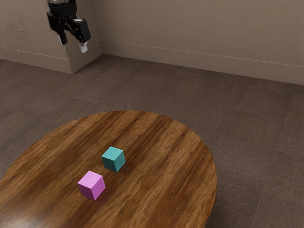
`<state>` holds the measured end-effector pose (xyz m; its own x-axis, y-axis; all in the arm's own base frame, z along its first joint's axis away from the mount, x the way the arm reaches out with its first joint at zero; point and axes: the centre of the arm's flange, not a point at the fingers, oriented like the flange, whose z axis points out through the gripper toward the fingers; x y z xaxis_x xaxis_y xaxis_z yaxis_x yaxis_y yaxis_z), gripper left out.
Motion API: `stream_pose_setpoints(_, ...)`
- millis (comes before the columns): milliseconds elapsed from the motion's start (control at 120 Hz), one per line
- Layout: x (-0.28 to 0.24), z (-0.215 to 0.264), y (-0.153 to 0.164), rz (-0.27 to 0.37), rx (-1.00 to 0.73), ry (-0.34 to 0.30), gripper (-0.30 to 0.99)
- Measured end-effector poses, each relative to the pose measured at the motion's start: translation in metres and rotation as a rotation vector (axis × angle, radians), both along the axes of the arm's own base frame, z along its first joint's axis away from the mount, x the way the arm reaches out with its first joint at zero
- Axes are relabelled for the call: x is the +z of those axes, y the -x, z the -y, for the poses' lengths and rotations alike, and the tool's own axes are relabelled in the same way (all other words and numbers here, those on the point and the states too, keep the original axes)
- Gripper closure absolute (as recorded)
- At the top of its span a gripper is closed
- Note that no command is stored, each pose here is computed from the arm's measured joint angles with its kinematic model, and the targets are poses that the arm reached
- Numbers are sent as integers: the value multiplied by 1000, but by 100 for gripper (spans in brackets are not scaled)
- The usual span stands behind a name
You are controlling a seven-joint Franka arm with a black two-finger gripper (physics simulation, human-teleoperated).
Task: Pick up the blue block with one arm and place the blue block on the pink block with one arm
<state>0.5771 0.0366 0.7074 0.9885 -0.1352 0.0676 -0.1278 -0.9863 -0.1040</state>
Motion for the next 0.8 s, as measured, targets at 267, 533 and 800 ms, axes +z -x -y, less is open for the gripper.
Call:
stream_pose_setpoints(267, -32, 5, 2, -47, -18, 11, 0)
stream_pose_setpoints(533, -219, -12, 15, -148, -9, 47, 0)
stream_pose_setpoints(800, -301, -9, -27, -111, 48, 120, 0)
